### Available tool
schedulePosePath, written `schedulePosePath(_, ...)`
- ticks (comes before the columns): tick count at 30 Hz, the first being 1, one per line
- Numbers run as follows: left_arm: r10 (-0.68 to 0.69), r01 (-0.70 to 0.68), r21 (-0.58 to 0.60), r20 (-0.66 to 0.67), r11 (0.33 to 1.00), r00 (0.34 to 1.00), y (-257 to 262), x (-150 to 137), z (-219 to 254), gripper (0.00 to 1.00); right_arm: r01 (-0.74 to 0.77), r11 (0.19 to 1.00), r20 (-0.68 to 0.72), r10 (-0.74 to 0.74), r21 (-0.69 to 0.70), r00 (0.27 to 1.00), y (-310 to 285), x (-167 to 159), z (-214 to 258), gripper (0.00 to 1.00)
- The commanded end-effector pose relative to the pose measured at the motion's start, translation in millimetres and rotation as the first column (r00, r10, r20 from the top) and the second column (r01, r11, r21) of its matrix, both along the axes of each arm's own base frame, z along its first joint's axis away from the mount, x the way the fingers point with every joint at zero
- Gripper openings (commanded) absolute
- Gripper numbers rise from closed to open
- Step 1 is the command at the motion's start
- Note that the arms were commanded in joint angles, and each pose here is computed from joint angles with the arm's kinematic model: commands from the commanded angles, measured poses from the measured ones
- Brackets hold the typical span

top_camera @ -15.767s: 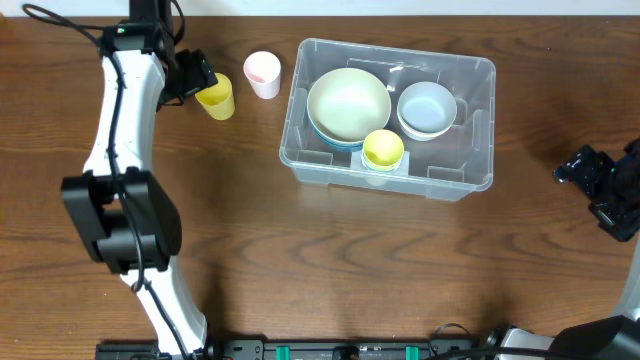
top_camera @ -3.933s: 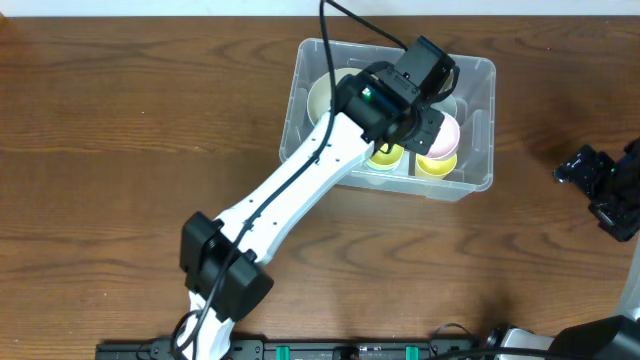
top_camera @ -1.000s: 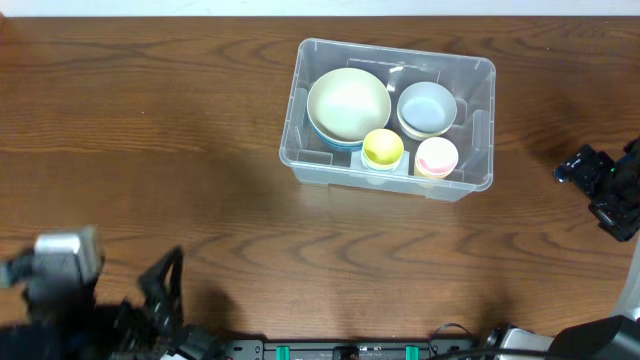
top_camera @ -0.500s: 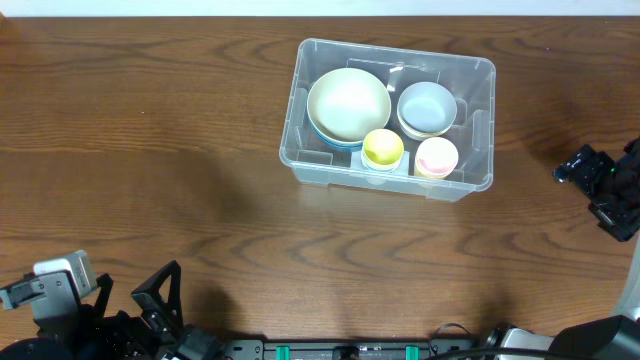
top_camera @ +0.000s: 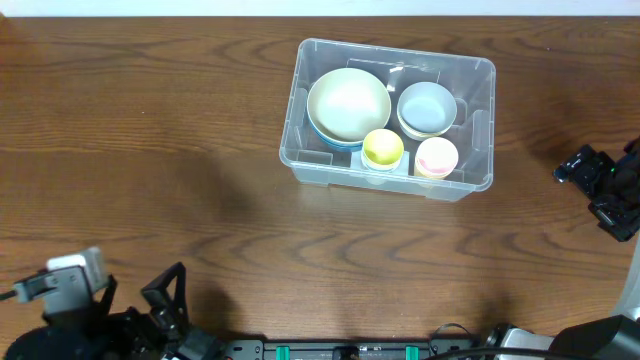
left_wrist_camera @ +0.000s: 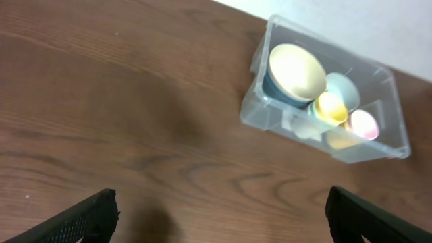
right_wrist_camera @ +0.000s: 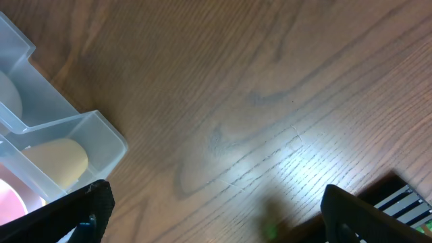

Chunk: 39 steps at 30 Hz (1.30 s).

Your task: Pack container

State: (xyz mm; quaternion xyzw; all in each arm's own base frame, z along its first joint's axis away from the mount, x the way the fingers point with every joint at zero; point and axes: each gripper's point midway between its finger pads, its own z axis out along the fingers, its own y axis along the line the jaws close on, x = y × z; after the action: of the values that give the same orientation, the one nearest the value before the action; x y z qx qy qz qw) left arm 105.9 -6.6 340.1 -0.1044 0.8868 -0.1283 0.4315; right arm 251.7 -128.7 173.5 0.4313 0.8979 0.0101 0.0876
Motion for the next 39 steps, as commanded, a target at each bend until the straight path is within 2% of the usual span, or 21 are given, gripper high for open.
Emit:
schedulePosePath(1, -0.01, 0.011, 0.102, -0.016, 0.995, 1.0, 2, 9, -16, 0.98, -0.008, 1.0, 0.001, 0.008, -0.004, 1.0, -2, -1, 0, 0.99)
schedulePosePath(4, -0.037, 0.034, 0.132, 0.02, 0.991, 0.999, -6, 26, -27, 0.98, -0.008, 1.0, 0.001, 0.008, -0.004, 1.0, -2, -1, 0, 0.99)
schedulePosePath(6, -0.177, 0.159, 0.162, 0.104, 0.974, 0.979, -28, 42, -31, 0.98, -0.008, 1.0, 0.001, 0.008, -0.004, 1.0, -2, -1, 0, 0.99)
schedulePosePath(9, -0.33, 0.282, 0.224, 0.216, 0.933, 0.919, -50, 56, -41, 0.98, -0.008, 1.0, 0.002, 0.008, -0.003, 1.0, -1, -1, 0, 0.99)
schedulePosePath(10, -0.342, 0.288, 0.234, 0.239, 0.928, 0.909, -52, 59, -45, 0.98, -0.008, 1.0, 0.001, 0.008, -0.004, 1.0, -2, -1, 0, 0.99)
schedulePosePath(16, -0.253, 0.182, 0.209, 0.394, 0.961, 0.884, -45, 85, -84, 0.98, -0.008, 1.0, 0.001, 0.008, -0.004, 1.0, -2, -1, 0, 0.99)
schedulePosePath(22, -0.174, 0.079, 0.206, 0.5, 0.975, 0.848, -31, 103, -102, 0.98, -0.008, 1.0, 0.001, 0.008, -0.004, 1.0, -2, -1, 0, 0.99)
schedulePosePath(32, -0.118, 0.0, 0.205, 0.564, 0.979, 0.818, -17, 115, -119, 0.98, -0.008, 1.0, 0.002, 0.008, -0.003, 1.0, -1, -1, 0, 0.99)
schedulePosePath(39, -0.115, -0.006, 0.204, 0.579, 0.979, 0.807, -17, 126, -136, 0.98, -0.008, 1.0, 0.001, 0.008, -0.004, 1.0, -2, -1, 0, 0.99)
